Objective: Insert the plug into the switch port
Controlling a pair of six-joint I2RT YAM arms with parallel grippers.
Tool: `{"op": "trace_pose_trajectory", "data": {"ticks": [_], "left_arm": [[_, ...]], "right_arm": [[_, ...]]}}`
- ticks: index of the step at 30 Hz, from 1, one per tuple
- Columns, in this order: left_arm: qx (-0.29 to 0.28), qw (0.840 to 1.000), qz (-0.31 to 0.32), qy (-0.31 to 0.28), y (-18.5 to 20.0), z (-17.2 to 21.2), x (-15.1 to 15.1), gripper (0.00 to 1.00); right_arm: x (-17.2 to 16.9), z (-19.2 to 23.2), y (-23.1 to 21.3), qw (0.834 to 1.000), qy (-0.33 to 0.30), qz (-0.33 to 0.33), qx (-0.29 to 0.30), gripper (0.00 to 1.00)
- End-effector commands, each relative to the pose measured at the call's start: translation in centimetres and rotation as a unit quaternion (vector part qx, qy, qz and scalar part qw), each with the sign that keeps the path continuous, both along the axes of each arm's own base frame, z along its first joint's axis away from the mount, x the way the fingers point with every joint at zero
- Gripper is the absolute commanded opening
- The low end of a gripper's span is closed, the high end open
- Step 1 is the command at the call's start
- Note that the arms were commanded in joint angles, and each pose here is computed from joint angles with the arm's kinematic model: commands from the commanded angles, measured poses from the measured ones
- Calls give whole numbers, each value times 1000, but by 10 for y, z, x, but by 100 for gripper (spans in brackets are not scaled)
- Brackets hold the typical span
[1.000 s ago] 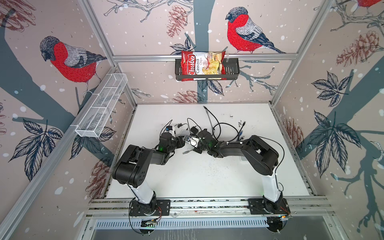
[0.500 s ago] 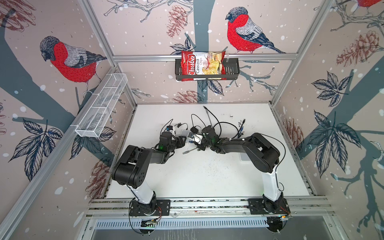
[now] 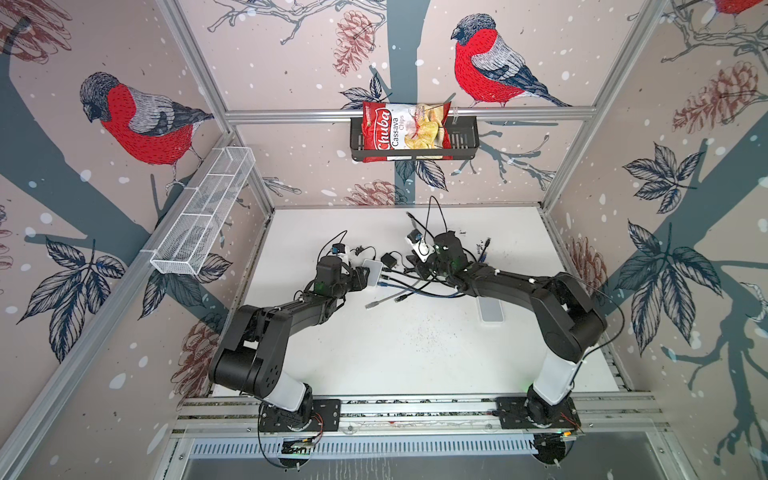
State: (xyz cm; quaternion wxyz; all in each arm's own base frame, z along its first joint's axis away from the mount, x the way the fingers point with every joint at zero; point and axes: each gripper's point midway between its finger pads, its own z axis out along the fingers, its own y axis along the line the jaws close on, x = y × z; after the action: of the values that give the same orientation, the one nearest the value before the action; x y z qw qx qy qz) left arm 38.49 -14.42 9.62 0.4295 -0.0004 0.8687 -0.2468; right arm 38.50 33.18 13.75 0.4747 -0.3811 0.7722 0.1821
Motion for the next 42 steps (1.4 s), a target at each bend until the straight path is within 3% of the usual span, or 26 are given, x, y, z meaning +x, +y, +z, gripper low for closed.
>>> {"op": "trace_pose_trajectory", "data": {"ticks": [1,5,11,16,20,21,22,24,31,37,40,42], "left_arm": [[49,999,-5,-6,4,1,-4,58],[96,995,-13,-20,-1,7,-10,59],[164,985,-40,-30,-14,8,-21,63],[168,985,-29,-34,-8,10,-25,67],[160,986,-17,-39,-5,15,-28,77],[159,986,-11,-39,-4,15,-27,82],[159,987,-5,-38,-2,16,-27,94],[161,986,15,-36,4,16,-25,98],[167,978,114,-44,32,25,-17,98],[162,977,136,-39,37,23,-12,98],[157,979,126,-38,32,20,-10,98],[152,980,120,-42,29,21,-9,97]], "right_arm": [[-1,11,-20,993,57,-75,65,29],[-3,12,-51,979,100,-160,75,30],[-14,-13,-89,957,158,-239,39,31],[-13,-33,-126,934,192,-298,41,32],[-11,-38,-153,918,207,-329,73,32],[-11,-40,-160,913,211,-340,81,32],[-11,-40,-166,909,212,-348,87,32],[-10,-41,-179,903,213,-361,96,33],[-6,-30,-211,892,184,-401,100,35],[-9,-30,-231,884,181,-421,86,37],[-15,-33,-228,894,187,-400,79,39],[-17,-33,-213,909,194,-359,85,39]]}}
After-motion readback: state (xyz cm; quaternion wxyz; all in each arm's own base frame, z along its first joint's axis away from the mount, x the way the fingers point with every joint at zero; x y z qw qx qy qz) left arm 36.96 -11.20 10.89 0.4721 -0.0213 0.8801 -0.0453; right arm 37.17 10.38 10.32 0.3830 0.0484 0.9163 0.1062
